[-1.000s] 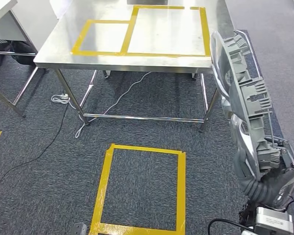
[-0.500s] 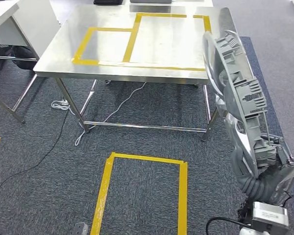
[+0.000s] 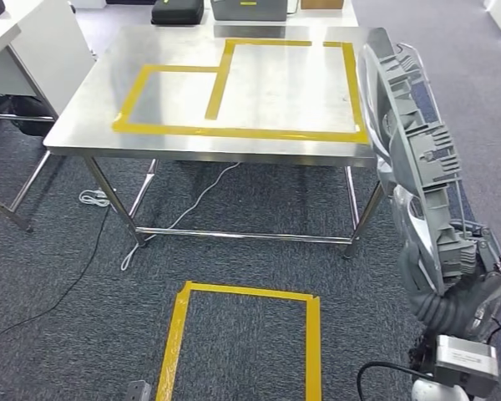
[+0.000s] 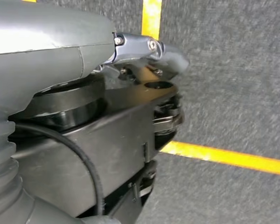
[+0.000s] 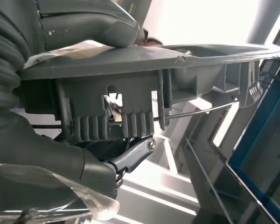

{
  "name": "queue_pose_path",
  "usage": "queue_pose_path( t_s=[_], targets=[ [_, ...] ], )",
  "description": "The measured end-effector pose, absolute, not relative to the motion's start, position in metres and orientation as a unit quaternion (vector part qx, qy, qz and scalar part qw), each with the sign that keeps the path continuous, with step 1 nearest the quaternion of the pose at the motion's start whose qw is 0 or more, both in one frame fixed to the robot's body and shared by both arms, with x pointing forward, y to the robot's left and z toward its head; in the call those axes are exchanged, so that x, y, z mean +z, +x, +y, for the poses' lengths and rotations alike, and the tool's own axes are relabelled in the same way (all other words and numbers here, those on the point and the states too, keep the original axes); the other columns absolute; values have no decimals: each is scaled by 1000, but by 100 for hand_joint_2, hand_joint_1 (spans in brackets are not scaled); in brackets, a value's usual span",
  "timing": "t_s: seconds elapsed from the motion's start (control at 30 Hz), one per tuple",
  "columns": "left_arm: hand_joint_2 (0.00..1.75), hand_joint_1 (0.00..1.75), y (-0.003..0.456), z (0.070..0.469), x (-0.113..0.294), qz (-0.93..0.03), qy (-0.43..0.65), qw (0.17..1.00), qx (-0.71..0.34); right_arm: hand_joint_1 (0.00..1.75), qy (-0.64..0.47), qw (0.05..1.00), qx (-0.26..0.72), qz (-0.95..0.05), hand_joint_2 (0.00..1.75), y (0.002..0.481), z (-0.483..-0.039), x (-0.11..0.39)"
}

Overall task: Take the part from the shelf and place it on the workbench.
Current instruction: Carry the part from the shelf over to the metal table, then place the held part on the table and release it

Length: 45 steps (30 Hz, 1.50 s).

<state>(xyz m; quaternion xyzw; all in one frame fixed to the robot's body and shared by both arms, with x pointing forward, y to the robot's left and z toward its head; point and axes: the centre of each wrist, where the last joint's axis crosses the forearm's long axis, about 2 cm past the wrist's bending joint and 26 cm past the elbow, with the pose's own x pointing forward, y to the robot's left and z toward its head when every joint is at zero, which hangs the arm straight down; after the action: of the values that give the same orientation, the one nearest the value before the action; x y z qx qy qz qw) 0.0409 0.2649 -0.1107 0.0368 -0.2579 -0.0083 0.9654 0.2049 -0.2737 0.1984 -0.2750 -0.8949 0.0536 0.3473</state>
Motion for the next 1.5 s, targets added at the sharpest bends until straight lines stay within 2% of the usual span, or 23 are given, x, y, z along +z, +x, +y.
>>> queue_pose_path(
  t_s=[1.5],
  targets=[
    [175,0,53,265,-109,-260,26,964,-56,175,-311,365,59,-876,175,265,-295,211]
  ],
)
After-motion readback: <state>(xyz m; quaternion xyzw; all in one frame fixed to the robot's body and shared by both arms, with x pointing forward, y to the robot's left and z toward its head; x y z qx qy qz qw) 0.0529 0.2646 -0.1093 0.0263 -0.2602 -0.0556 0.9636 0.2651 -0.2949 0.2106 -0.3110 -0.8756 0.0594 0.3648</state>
